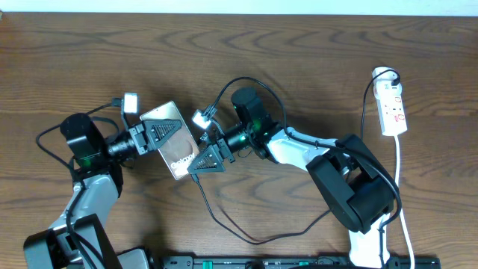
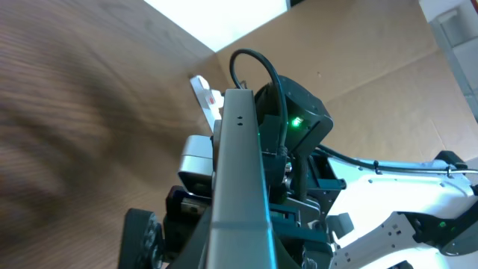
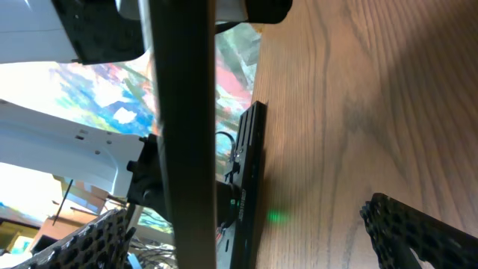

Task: Plug charger to phone and switch on socket
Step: 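Open the right gripper and withdraw it toward the power strip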

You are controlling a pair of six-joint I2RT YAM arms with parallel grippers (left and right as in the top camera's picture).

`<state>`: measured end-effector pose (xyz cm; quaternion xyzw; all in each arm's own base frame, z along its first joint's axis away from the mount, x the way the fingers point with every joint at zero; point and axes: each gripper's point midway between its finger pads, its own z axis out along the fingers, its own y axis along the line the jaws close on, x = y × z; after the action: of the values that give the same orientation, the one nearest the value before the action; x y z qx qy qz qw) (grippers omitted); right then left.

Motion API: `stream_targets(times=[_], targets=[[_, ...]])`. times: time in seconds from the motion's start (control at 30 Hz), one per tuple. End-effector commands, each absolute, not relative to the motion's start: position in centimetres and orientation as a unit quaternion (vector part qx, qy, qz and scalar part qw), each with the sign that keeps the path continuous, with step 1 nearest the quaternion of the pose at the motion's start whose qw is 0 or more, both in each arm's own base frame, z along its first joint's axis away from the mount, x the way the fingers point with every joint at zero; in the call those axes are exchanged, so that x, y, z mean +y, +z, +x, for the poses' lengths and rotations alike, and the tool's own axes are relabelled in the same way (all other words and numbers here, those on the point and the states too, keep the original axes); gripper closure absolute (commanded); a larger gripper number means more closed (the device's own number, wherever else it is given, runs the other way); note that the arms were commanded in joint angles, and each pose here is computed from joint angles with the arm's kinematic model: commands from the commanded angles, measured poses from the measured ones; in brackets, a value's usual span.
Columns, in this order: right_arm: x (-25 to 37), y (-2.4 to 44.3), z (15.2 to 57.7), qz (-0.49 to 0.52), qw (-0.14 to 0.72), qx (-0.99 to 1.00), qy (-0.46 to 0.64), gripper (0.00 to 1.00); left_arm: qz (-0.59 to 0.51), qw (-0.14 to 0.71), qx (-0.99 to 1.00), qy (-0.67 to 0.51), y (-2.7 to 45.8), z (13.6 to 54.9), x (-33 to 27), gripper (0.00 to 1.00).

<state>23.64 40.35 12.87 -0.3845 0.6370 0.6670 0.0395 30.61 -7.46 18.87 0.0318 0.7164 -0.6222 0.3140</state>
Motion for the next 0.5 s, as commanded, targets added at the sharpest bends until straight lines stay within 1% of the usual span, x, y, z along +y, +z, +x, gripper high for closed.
stream_targets(times=[0.0,0.3,0.47], targets=[[40.1,13.8,24.3,-0.391,0.052,0.629,0.67,0.01,0.038,0.327,0.712,-0.62,19.2,30.4,-6.4,0.93],[40.0,13.8,24.5,-0.389,0.053,0.63,0.67,0.01,-0.018,0.371,0.713,-0.595,19.2,31.0,-1.7,0.93],[40.0,13.8,24.6,-0.388,0.055,0.631,0.669,0.01,-0.066,0.375,0.711,-0.591,18.7,30.9,0.5,0.93]])
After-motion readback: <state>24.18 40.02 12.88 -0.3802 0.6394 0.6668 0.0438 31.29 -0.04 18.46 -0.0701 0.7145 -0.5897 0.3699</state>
